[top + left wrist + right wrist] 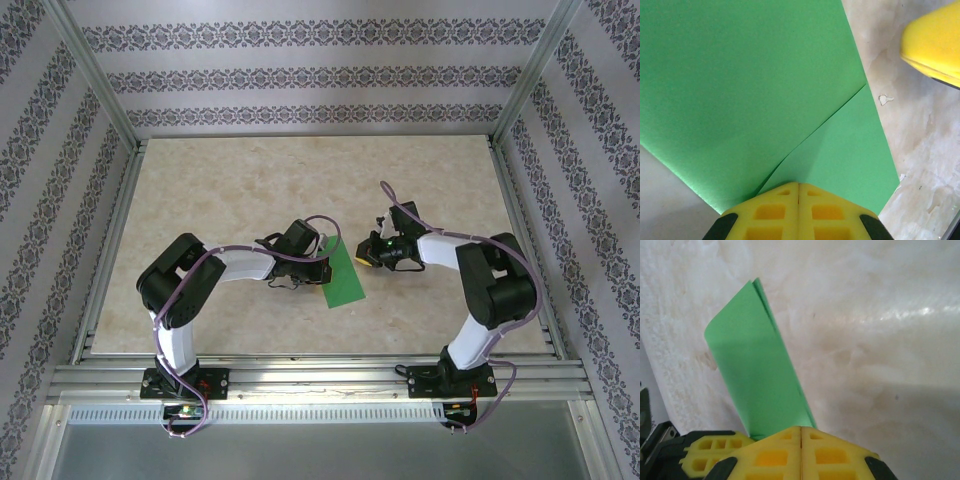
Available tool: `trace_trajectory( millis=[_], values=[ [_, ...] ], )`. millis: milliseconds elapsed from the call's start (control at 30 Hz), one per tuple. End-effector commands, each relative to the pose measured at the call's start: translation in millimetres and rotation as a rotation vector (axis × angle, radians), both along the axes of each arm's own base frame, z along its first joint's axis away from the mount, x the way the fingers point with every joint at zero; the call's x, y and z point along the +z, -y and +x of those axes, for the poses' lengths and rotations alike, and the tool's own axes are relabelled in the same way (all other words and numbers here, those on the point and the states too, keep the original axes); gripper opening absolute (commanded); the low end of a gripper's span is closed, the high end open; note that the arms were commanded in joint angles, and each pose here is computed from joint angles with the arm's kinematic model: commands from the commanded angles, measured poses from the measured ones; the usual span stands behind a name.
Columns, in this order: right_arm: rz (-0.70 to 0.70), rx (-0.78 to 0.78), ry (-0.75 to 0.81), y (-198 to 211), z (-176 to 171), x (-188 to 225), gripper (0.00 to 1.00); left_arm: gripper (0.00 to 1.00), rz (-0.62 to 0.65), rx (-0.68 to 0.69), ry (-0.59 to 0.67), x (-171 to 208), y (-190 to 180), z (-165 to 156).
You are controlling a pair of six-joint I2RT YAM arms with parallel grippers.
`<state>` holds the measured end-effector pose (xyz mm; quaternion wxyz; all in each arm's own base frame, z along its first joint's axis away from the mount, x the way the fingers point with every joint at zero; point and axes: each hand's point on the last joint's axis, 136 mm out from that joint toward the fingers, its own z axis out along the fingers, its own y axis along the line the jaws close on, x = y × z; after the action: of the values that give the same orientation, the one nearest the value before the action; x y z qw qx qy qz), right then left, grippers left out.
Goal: Fold a paper plane with a square sheet of paper (pick it up from the middle)
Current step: Fold the triangle a second time at the center of the table, then turn over the paper at the center of the table.
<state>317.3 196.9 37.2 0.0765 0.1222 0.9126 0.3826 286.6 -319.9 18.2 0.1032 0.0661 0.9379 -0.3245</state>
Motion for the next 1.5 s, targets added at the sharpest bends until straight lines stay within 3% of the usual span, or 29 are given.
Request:
trace_trajectory(
  millis=[0,200,367,467,633,1200,1467],
  values=[
    [-0.032,0.040,-0.001,-2,-24,10,0.11,0.00,0.110,0.012,-0.120,-34,-26,-29],
    [-0.123,0.087,-0.063,-6,-65,2,0.21,0.00,0.092,0.016,-0.111,-28,-23,-26],
    [-0.219,0.084,-0.115,6,-84,-4,0.23,0.00,0.093,0.013,-0.106,-26,-23,-25],
    [-0.211,0.065,-0.123,8,-92,-3,0.29,0.00,0.086,0.014,-0.100,-24,-21,-23],
    [-0.190,0.065,-0.153,5,-100,-9,0.29,0.00,0.087,0.005,-0.104,-25,-20,-23],
    [-0.131,0.086,-0.122,-20,-79,-13,0.29,0.00,0.076,-0.006,-0.124,-28,-19,-28],
    [-0.063,0.086,-0.057,-28,-51,0,0.37,0.00,0.074,-0.005,-0.130,-30,-18,-28]
  ],
)
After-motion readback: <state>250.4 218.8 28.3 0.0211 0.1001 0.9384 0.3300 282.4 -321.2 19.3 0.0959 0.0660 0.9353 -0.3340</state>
